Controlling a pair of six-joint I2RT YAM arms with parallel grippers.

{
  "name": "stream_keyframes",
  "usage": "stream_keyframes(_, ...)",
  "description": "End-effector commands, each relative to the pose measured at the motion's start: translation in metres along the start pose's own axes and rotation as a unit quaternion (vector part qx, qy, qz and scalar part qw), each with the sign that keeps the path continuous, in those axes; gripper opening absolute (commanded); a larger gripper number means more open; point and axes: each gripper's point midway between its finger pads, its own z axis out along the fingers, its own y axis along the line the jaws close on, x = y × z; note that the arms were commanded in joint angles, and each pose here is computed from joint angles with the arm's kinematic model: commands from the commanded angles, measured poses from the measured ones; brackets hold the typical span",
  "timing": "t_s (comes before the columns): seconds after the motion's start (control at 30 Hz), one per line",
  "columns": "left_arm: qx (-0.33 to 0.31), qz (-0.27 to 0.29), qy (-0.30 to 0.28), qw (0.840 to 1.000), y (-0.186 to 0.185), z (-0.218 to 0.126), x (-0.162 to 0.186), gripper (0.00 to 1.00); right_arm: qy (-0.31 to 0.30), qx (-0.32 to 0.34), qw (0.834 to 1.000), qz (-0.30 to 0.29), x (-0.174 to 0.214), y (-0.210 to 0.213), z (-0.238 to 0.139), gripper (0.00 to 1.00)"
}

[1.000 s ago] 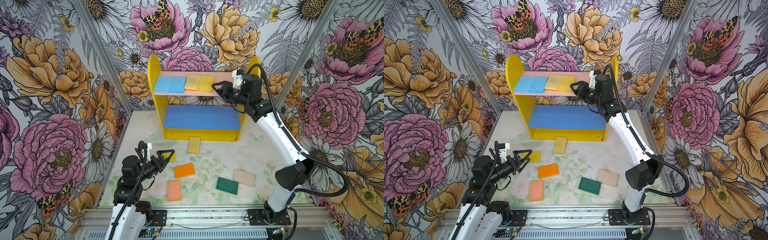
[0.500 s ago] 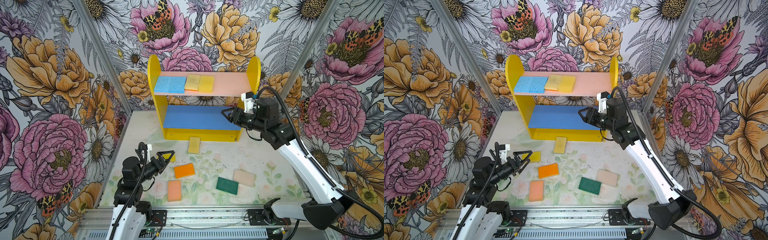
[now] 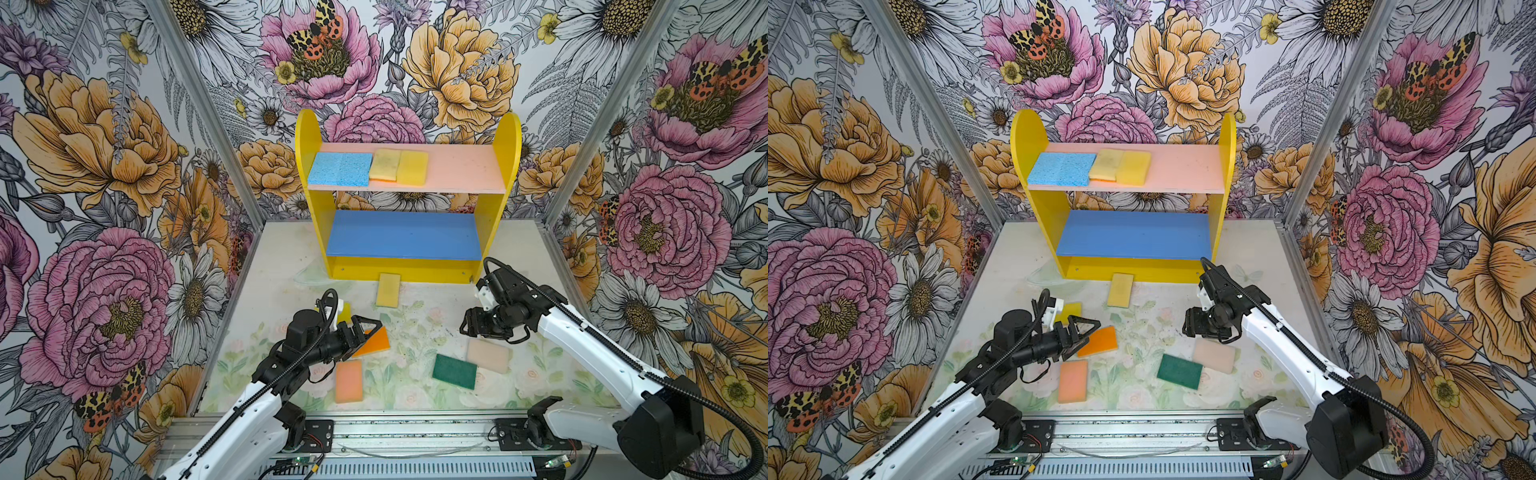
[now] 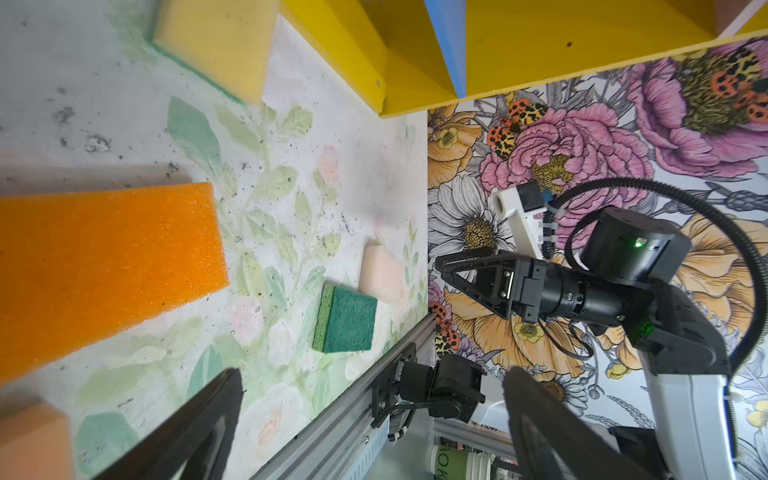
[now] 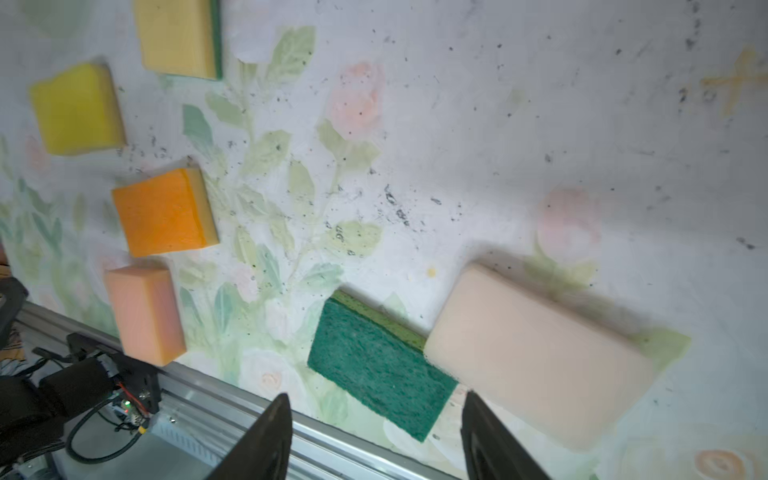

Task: Place and organize the cleaning sponges onto the shelf
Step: 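Withdraw the right gripper and lower it over the cream sponge, then grasp the cream sponge with the right gripper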

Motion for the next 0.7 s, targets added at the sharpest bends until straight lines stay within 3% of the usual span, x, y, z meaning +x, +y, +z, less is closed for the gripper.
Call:
stream_keyframes(0.0,0.007,0.018,-0.030,0.999,-0.008,0.010,-0.010,0.99,0.030,0.072,0.997,0.007,0.014,-0.027,0.010,0.68)
stream_keyframes(0.1,0.004,0.026,-0.026,0.999,-0.011,0.013,-0.007,0.99,0.019,0.128,0.990,0.048,0.016,-0.051,0.014,0.77)
stream_keyframes(0.13,0.004,0.026,-0.028,0.999,-0.011,0.013,-0.008,0.99,0.013,0.145,0.987,0.064,0.017,-0.059,0.014,0.84)
stream_keyframes(0.17,0.005,0.026,-0.029,0.999,-0.012,0.013,-0.009,0.99,0.010,0.157,0.985,0.075,0.018,-0.065,0.015,0.98)
stream_keyframes(0.37,0.002,0.028,-0.030,0.999,-0.011,0.011,-0.009,0.99,0.008,0.188,0.976,0.109,0.021,-0.082,0.020,0.99)
stream_keyframes(0.67,0.003,0.028,-0.036,0.999,-0.009,0.009,-0.010,0.99,-0.017,0.148,0.970,0.194,0.023,-0.090,0.047,0.99)
